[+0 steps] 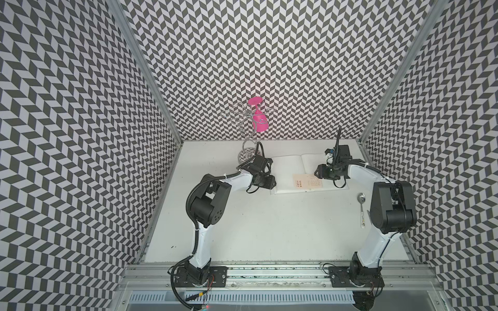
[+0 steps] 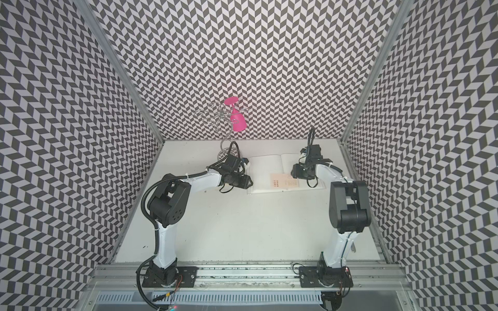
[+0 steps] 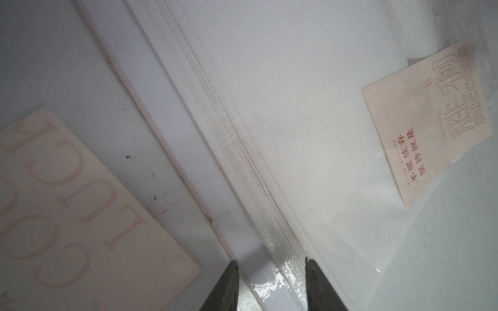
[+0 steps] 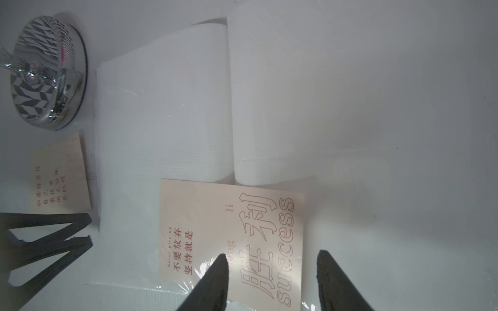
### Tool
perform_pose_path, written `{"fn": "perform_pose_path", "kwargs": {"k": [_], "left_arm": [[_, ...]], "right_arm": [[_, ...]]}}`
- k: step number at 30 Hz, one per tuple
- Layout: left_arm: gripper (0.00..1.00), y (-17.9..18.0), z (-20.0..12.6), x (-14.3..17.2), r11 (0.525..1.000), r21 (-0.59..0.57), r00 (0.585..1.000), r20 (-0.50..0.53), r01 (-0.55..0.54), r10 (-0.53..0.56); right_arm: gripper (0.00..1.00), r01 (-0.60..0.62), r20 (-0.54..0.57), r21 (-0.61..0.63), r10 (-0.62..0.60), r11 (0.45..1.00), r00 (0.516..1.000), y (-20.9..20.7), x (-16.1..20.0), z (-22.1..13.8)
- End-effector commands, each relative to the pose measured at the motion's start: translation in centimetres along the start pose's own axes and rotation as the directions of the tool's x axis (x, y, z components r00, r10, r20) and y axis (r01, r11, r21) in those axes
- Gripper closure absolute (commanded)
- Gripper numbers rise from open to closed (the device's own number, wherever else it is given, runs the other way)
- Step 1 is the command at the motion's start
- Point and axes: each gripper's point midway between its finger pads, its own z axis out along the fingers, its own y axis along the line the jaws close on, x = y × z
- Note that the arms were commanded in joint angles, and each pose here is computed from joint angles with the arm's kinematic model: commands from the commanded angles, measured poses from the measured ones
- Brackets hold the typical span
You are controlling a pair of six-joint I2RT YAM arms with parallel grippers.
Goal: Place the photos into the photo albums
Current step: Insert the photo into the photo album.
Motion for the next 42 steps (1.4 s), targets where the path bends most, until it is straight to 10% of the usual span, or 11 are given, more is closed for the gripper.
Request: {"fn": "perform_pose_path", "kwargs": {"k": [1, 42], "left_arm": [[0.58, -1.4, -1.4, -1.7, 0.999, 0.028, 0.999, 0.047, -0.029, 0.027], [0.57, -0.8, 0.4, -0.4, 0.998, 0.056, 1.0, -0.016, -0.001, 0.002]], "right_arm": [[0.5, -0.014, -0.01, 0.017, 0.014, 1.0, 1.0, -0.8, 0.8, 1.4], [0.56, 0.055, -0.092, -0.143, -0.069, 0.988, 0.993, 6.3, 2.7, 5.0]]}}
